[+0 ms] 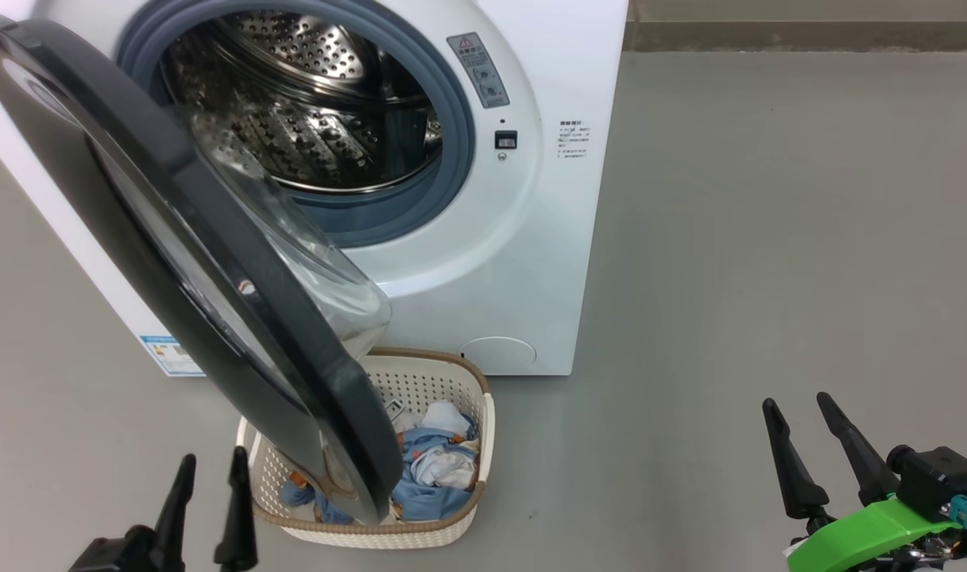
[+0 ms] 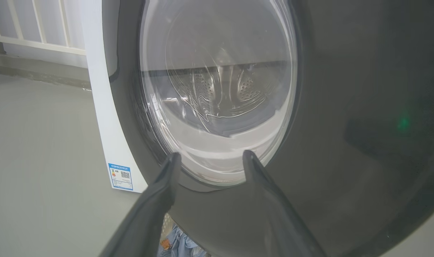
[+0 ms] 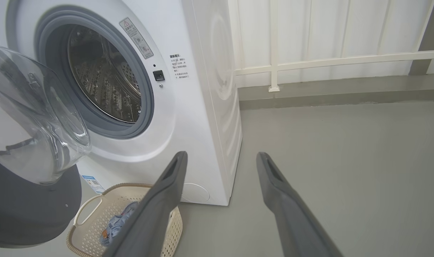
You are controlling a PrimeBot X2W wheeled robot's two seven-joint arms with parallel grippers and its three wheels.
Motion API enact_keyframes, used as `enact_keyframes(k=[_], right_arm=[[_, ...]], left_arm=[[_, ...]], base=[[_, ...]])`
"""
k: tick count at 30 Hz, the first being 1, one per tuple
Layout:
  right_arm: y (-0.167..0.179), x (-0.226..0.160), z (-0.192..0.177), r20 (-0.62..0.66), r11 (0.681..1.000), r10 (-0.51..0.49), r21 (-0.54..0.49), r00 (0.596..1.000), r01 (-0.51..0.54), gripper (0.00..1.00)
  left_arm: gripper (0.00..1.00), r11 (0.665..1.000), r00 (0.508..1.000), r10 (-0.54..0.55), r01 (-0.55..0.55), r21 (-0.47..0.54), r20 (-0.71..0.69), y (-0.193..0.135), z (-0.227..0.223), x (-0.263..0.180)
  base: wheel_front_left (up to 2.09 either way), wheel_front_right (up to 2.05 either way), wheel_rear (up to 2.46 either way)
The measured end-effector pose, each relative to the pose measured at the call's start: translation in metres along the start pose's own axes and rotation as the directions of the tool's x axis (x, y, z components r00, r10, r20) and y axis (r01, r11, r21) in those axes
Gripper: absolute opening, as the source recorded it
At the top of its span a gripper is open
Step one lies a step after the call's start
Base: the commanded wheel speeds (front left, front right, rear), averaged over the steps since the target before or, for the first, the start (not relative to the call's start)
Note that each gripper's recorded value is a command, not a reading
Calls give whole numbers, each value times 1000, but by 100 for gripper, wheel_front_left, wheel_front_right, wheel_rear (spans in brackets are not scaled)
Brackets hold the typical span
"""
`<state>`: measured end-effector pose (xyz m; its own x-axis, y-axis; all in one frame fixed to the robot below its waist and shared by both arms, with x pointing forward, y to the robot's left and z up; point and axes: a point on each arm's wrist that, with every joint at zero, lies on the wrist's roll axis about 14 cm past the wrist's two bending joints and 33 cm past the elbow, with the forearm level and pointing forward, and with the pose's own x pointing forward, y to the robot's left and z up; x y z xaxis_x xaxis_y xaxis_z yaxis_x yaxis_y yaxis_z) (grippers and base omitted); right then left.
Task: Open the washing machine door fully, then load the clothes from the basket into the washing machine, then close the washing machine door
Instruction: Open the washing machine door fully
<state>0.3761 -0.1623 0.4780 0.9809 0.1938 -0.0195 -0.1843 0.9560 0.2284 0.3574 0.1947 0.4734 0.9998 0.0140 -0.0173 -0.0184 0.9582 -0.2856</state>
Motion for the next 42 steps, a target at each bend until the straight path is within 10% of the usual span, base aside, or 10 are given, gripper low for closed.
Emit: enact_keyframes(k=[1,11,20,32,42], right_arm=[[0,0,0,1,1000,1,-2,1000,-1,100],[4,-3,1,4,1000,9,-4,1000,-9,100],[7,-3,2,10,1000,15,-4,1000,-15,100],[1,-9,3,18,1000,-15,9,1000,15,100],[-7,-10,-1,7,999,-39,12,999,39,100]], left_arm=[[0,1000,1000,3,-3,-2,5,1,1,0],[0,1000,965,1,2,-11,263,-2,84,3],[0,980,852,-190,192,46,487,-67,160,-12],[0,876,840,-439,479,-58,318,-169,100,-11],[0,889,904,-410,426,-168,124,-165,37,10]], base=[[0,0,0],[0,0,0],[0,0,0],[0,0,0],[0,0,0]])
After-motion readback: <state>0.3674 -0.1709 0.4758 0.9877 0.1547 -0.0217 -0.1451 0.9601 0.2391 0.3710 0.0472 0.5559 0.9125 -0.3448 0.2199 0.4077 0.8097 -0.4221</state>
